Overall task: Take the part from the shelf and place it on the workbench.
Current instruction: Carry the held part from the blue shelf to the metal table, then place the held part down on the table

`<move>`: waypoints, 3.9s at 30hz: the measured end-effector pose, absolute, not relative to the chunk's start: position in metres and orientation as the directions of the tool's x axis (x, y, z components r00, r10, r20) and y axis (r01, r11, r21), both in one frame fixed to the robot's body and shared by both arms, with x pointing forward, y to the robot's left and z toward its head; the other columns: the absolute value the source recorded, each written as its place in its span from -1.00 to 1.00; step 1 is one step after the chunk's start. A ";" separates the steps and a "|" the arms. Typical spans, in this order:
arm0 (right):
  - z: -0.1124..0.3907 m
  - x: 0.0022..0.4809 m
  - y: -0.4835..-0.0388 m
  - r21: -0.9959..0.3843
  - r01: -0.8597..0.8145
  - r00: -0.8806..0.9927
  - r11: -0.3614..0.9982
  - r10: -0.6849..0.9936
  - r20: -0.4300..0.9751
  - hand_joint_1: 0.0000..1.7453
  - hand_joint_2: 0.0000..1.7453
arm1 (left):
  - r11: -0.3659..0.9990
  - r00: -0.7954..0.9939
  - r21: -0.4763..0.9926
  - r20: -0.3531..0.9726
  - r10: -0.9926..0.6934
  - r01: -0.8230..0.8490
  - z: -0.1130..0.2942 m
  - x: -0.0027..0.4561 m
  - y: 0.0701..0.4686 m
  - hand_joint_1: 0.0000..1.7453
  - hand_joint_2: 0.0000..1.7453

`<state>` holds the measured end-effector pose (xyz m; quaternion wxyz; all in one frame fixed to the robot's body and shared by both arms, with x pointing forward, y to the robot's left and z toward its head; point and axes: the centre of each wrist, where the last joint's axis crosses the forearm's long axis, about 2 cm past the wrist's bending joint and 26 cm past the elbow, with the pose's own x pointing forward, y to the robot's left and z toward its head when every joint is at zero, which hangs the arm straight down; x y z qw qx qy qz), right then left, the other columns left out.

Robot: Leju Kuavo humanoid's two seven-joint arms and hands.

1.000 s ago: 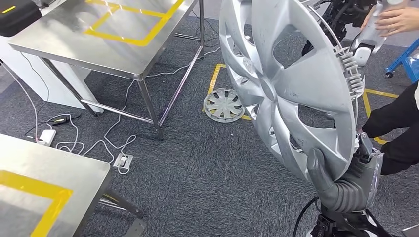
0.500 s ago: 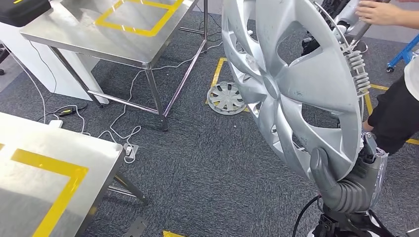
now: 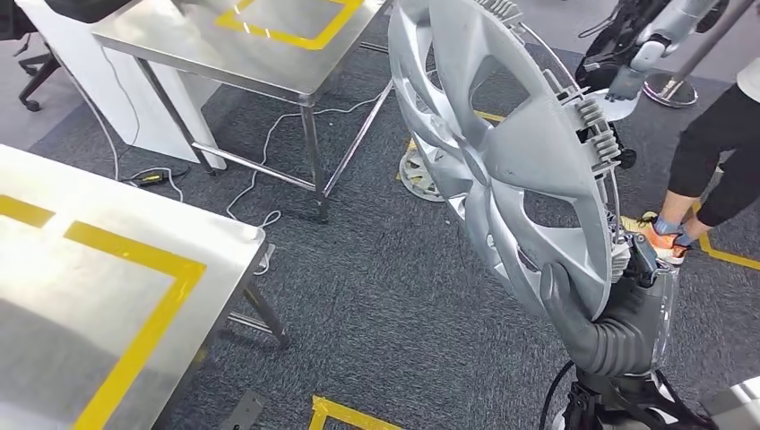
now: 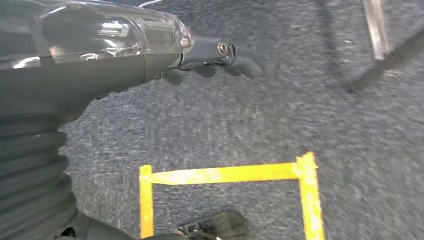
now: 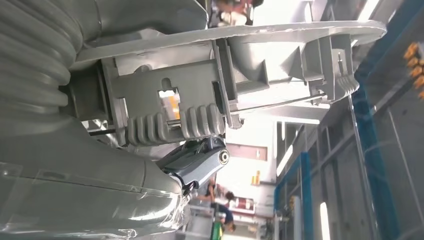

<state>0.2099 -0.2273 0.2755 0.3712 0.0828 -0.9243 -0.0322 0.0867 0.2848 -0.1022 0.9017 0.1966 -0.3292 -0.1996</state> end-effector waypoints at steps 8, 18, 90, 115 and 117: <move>0.275 0.209 -0.226 0.096 -0.137 -0.714 0.986 -0.166 0.680 1.00 1.00 | 0.836 0.704 0.488 0.501 -0.502 0.249 -0.103 0.082 0.286 -1.00 1.00; 0.276 0.206 -0.224 0.086 -0.146 -0.720 0.985 -0.166 0.674 1.00 1.00 | 0.832 0.696 0.485 0.498 -0.517 0.271 -0.103 0.081 0.282 -1.00 1.00; 0.261 0.213 -0.222 0.105 -0.214 -0.648 0.971 -0.221 0.729 1.00 1.00 | 0.825 0.699 0.470 0.475 -0.535 0.313 -0.104 0.080 0.284 -1.00 1.00; 0.237 0.248 -0.111 -0.338 -0.308 -0.618 0.889 0.083 0.782 1.00 1.00 | 0.837 0.692 0.419 0.486 -0.533 0.351 -0.101 0.090 0.262 -1.00 1.00; 0.234 0.262 -0.090 -0.379 -0.315 -0.611 0.870 0.120 0.782 1.00 1.00 | 0.829 0.681 0.415 0.484 -0.550 0.375 -0.100 0.095 0.259 -1.00 1.00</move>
